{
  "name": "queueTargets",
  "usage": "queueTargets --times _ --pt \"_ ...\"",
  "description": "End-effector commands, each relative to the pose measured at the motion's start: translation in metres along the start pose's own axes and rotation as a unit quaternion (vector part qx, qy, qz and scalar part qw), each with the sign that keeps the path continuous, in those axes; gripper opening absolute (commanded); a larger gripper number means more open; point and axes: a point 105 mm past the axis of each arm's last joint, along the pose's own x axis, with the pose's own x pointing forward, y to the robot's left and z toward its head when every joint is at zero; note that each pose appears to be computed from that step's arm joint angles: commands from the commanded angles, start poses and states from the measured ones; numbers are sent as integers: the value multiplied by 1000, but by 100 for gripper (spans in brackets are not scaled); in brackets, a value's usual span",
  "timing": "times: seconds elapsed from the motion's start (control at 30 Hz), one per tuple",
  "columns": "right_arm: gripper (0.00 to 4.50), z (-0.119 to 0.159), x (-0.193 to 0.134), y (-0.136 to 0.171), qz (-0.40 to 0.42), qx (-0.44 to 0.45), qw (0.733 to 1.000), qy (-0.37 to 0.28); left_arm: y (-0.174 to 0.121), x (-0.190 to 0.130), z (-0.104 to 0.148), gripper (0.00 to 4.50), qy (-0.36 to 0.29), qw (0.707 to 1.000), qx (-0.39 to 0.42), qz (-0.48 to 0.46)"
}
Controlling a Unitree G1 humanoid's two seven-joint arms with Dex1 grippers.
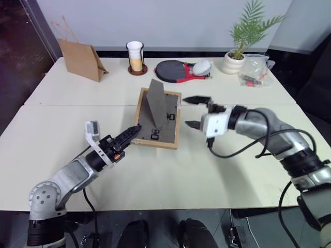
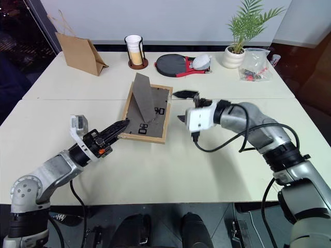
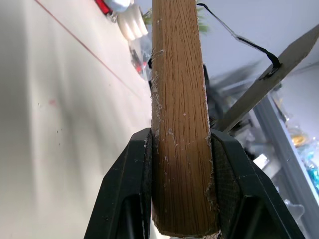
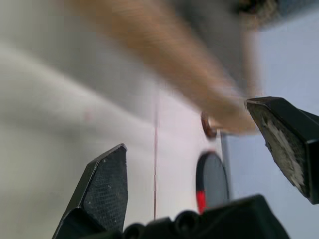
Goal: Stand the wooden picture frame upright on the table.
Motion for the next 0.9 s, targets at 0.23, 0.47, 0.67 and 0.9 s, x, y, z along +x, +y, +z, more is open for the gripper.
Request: queueTargets --times 0.23,0.47,0.67,0.9 --pt "443 -2 33 -32 -122 -123 984 -36 -20 2 -3 106 1 999 2 -43" --pt "361 -6 41 -27 -125 -118 984 -43 -21 -1 -6 106 -5 999 -1 -41" --pt "107 -8 39 -26 -128 -118 984 -48 -20 -2 -7 106 -7 999 -1 -38" --pt "107 -3 39 -35 -139 -73 986 -64 -14 -9 -8 341 22 998 49 -20"
